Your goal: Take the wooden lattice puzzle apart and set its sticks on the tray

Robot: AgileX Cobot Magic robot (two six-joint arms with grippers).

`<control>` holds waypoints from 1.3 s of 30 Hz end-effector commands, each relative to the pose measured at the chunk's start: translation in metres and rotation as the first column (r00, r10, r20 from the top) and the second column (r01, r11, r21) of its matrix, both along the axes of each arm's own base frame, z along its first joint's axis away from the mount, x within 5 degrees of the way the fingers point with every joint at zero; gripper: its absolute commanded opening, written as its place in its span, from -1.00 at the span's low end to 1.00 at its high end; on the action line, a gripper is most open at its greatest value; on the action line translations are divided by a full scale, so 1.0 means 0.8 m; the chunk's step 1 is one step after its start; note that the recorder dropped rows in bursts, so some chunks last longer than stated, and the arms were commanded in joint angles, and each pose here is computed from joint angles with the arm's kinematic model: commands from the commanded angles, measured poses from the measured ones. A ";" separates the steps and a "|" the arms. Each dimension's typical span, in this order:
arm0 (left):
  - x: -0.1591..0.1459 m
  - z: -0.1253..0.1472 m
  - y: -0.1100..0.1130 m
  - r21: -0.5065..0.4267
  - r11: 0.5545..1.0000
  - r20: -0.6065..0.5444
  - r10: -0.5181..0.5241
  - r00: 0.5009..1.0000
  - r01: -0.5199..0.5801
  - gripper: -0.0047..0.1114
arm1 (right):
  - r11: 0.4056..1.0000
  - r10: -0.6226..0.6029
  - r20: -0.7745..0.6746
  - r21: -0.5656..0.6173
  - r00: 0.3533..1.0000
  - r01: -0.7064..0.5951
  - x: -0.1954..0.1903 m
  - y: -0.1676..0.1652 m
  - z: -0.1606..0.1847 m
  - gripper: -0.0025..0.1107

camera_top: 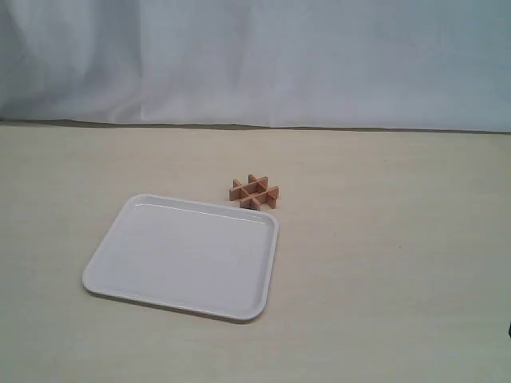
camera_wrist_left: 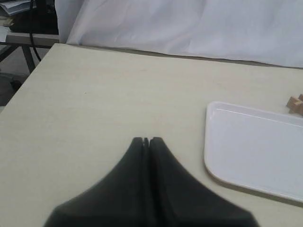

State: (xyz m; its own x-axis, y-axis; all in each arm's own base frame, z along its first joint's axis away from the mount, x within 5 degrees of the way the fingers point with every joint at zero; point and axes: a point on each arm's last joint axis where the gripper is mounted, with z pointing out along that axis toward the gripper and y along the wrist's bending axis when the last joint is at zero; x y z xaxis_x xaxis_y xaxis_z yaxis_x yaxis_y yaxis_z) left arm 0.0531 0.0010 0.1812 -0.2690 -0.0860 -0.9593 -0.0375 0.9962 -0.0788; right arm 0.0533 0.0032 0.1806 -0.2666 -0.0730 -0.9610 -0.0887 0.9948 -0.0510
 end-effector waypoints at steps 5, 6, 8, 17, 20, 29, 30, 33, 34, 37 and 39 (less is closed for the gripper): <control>0.000 0.000 0.000 -0.001 1.000 0.007 -0.005 1.000 0.005 -0.92 | 1.000 -0.003 0.018 0.001 1.000 0.003 0.000 0.000 0.002 -0.88; 0.000 0.000 0.000 -0.001 1.000 0.007 -0.005 1.000 0.005 -0.92 | 1.000 -0.003 0.018 0.001 1.000 0.003 0.000 0.000 0.002 -0.88; 0.000 0.000 0.000 -0.001 1.000 0.007 -0.005 1.000 0.005 -0.92 | 1.000 -0.003 0.018 0.001 1.000 0.003 0.000 0.000 0.002 -0.88; 0.000 0.000 0.000 -0.001 1.000 0.007 -0.005 1.000 0.005 -0.92 | 1.000 -0.003 0.021 -0.001 1.000 0.003 0.000 0.000 0.002 -0.88; 0.000 0.000 0.000 -0.001 1.000 0.007 -0.005 1.000 0.005 -0.92 | 1.000 -0.003 0.023 -0.001 1.000 0.003 0.000 0.000 0.002 -0.88; 0.000 0.000 0.000 -0.001 1.000 0.007 -0.005 1.000 0.005 -0.92 | 0.999 0.014 0.415 0.030 0.910 -0.030 0.002 0.003 0.048 -0.88; 0.000 0.000 0.000 -0.001 1.000 0.007 -0.005 1.000 0.005 -0.92 | 0.999 0.016 0.498 0.035 0.867 -0.039 0.000 0.003 0.059 -0.88; 0.000 0.000 0.000 -0.001 1.000 0.007 -0.005 1.000 0.005 -0.92 | 0.996 0.014 0.626 0.057 0.780 -0.063 -0.006 0.004 0.076 -0.88; 0.000 0.000 0.000 -0.001 1.000 0.007 -0.005 1.000 0.005 -0.92 | 0.992 0.004 0.664 0.089 0.747 -0.085 -0.008 0.004 0.081 -0.88; 0.000 0.000 0.000 -0.001 1.000 0.007 -0.005 1.000 0.005 -0.92 | 0.872 -0.087 0.751 0.375 0.654 -0.315 -0.019 0.004 0.099 -0.88; 0.000 0.000 0.000 -0.001 1.000 0.007 -0.005 1.000 0.005 -0.92 | 0.705 -0.135 0.695 0.568 0.706 -0.424 -0.018 0.004 0.098 -0.88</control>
